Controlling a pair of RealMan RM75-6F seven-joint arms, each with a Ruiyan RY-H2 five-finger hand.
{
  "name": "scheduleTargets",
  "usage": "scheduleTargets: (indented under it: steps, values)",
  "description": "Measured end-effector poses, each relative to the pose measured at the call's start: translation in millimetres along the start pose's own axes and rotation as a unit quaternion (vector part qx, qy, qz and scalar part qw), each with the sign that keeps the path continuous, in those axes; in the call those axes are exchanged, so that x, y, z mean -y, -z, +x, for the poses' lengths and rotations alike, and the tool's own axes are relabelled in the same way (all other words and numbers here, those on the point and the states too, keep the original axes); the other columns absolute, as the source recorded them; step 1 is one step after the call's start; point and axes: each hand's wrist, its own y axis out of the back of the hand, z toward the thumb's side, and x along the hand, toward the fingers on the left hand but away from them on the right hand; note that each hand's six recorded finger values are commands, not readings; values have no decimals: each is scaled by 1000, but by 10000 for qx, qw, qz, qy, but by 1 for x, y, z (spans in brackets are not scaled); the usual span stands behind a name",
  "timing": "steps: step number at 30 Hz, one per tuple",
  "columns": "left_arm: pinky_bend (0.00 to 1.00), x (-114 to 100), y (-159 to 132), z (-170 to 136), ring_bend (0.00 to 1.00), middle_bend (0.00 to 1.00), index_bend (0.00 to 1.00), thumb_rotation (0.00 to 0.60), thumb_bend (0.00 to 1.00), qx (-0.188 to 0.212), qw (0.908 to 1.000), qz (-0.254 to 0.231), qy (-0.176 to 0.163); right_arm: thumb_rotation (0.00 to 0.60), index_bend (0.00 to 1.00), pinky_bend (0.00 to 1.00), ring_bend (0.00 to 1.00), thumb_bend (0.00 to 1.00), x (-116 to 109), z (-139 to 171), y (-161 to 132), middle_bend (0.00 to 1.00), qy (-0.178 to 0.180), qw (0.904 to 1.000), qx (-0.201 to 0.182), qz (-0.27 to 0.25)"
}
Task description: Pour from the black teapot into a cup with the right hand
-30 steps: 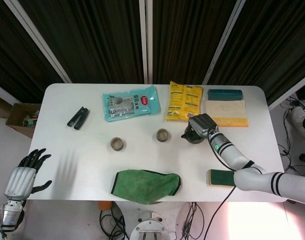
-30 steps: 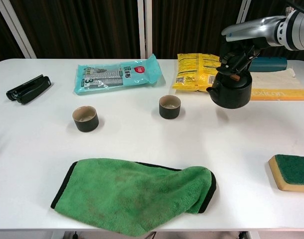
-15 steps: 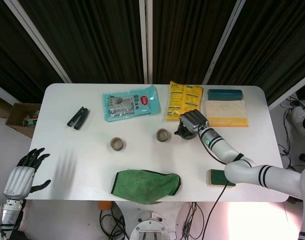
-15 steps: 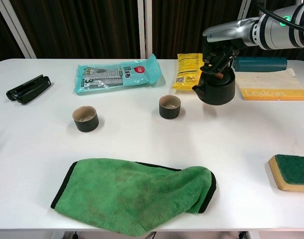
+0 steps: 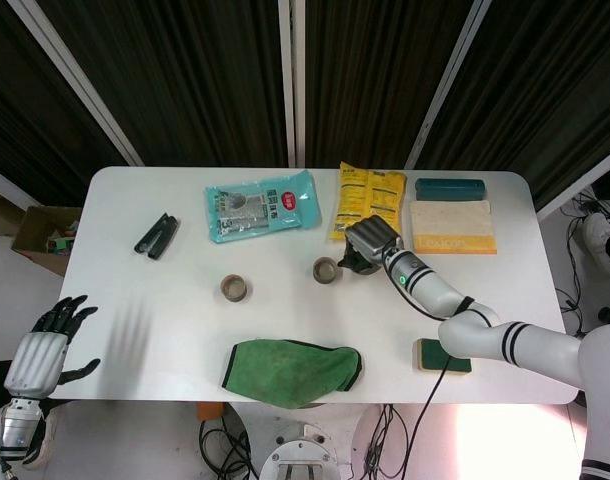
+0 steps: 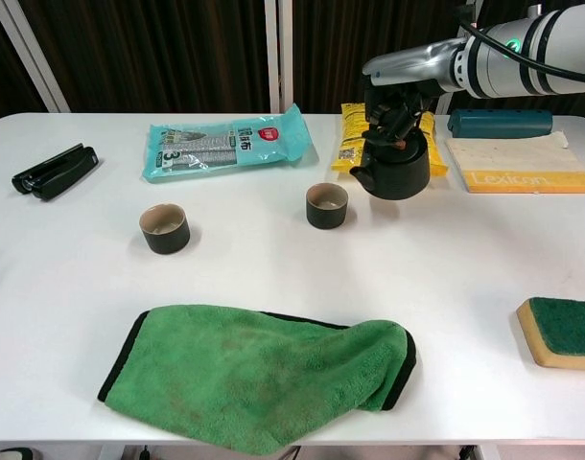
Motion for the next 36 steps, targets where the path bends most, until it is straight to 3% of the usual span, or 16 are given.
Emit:
scheduleTargets:
  steps: [36]
  values:
    - [226,1,8,-2,74,86,212,600,130,-59,9999,-110,-46,600,1000,543,970,534,-5,-25,-29,1000,70,9948,-147,1010]
